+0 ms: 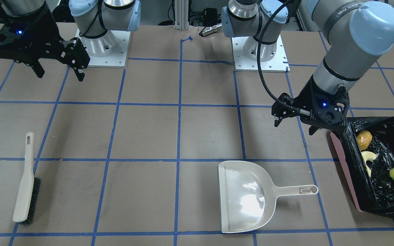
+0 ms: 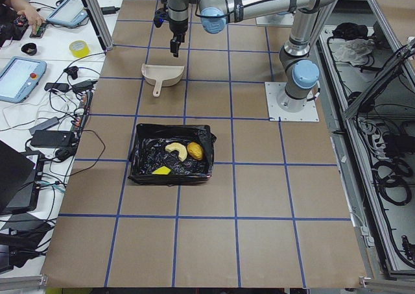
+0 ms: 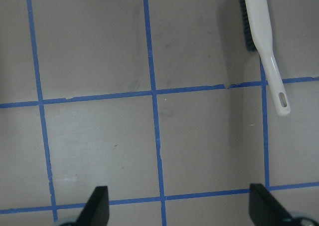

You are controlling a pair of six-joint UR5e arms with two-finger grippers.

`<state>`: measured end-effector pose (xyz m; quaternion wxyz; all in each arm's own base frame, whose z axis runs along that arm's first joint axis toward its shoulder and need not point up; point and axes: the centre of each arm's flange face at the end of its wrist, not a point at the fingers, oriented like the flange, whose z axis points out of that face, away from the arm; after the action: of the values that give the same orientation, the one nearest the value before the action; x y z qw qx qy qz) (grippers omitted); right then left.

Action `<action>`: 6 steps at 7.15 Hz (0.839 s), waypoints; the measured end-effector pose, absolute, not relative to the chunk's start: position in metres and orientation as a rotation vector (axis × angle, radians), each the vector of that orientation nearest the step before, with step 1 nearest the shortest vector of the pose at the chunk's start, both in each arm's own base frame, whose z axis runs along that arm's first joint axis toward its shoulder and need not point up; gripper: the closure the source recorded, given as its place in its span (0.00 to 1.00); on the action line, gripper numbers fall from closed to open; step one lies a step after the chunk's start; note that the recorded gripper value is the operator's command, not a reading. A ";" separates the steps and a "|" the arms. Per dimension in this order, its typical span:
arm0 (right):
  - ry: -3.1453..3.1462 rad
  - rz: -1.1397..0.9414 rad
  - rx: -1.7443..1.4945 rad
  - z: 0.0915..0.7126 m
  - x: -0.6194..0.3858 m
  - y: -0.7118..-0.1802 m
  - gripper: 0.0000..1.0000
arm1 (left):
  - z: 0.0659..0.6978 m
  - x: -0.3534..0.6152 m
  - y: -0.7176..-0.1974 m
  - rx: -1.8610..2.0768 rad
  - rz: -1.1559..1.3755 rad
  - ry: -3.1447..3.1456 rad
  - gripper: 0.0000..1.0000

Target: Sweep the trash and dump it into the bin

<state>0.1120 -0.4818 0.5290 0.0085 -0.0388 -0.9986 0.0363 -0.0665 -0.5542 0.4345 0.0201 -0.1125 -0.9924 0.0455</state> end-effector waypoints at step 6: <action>-3.120 0.112 -0.120 0.529 0.112 -0.482 0.00 | 0.467 -0.126 -0.524 -0.291 0.204 -3.178 0.00</action>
<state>0.1124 -0.4816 0.5285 0.0085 -0.0383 -0.9986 0.0358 -0.1263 -0.5238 0.4667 -0.0281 -0.0911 -0.9934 0.0636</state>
